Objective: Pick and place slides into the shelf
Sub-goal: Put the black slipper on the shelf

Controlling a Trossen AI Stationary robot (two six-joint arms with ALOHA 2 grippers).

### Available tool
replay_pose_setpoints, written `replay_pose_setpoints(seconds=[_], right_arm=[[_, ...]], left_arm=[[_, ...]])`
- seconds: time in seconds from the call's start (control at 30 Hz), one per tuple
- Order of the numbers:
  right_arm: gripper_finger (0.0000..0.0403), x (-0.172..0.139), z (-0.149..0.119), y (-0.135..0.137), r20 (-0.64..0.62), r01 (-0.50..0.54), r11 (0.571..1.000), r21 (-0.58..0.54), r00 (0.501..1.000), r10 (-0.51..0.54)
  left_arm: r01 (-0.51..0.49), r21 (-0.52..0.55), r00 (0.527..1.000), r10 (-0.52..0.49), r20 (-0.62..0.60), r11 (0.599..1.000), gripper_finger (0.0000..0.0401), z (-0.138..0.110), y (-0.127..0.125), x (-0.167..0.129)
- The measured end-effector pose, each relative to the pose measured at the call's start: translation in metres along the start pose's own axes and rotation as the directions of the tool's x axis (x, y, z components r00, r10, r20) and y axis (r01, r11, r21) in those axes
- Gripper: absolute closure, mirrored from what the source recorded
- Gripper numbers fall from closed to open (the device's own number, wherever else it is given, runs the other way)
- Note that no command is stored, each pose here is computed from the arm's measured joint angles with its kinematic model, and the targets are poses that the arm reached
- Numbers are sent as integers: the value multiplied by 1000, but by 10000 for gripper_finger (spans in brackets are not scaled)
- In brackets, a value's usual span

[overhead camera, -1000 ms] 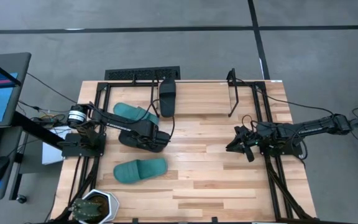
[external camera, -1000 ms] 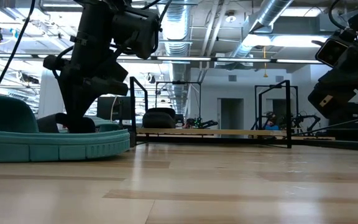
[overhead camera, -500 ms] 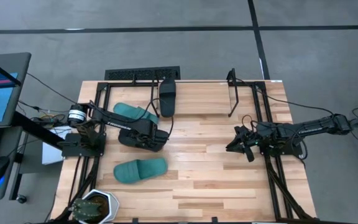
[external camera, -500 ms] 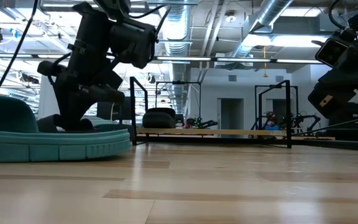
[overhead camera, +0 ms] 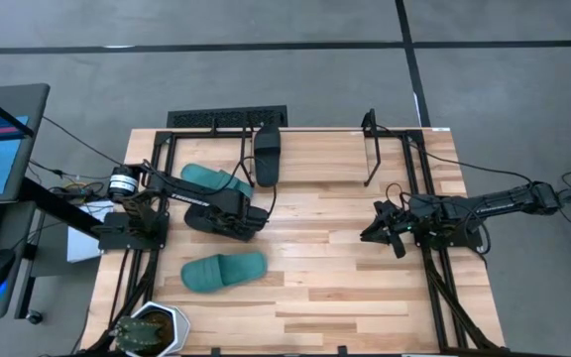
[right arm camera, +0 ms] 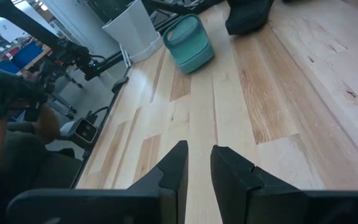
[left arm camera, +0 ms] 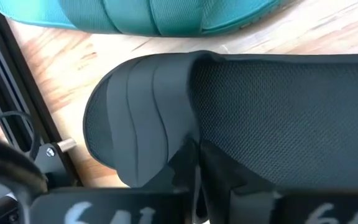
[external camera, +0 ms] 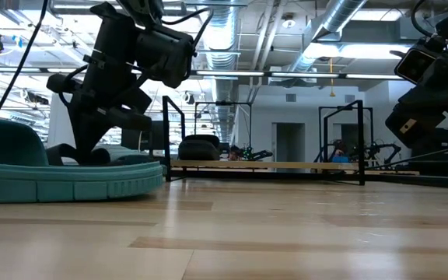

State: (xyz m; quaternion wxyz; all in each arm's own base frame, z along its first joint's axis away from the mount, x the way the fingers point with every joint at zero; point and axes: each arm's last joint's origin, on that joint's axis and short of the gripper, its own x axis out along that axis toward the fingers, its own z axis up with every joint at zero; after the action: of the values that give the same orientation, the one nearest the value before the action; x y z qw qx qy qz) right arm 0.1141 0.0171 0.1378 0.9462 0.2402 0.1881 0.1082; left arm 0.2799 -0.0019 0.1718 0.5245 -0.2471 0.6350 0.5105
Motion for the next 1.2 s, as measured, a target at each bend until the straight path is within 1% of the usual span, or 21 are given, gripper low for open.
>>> replay_pose_setpoints(seconds=[0.17,0.33,0.5,0.83,1.03,1.13,1.2], right_arm=[[344,0,0,0,0,0,1000,0,1000,0],[344,0,0,0,0,0,1000,0,1000,0],[344,0,0,0,0,0,1000,0,1000,0],[344,0,0,0,0,0,1000,0,1000,0],[344,0,0,0,0,0,1000,0,1000,0],[344,0,0,0,0,0,1000,0,1000,0],[344,0,0,0,0,0,1000,0,1000,0]], left_arm=[[0,4,1000,0,4,1000,401,0,0,0],[0,16,1000,-1,23,1000,401,-5,-2,-2],[22,11,997,-22,78,1000,401,-6,-7,-11],[142,-16,972,-136,191,990,400,3,-19,-26],[256,18,930,-251,268,967,399,9,-31,-30],[297,31,906,-292,305,954,400,12,-36,-32],[307,36,901,-302,313,951,400,12,-37,-33]])
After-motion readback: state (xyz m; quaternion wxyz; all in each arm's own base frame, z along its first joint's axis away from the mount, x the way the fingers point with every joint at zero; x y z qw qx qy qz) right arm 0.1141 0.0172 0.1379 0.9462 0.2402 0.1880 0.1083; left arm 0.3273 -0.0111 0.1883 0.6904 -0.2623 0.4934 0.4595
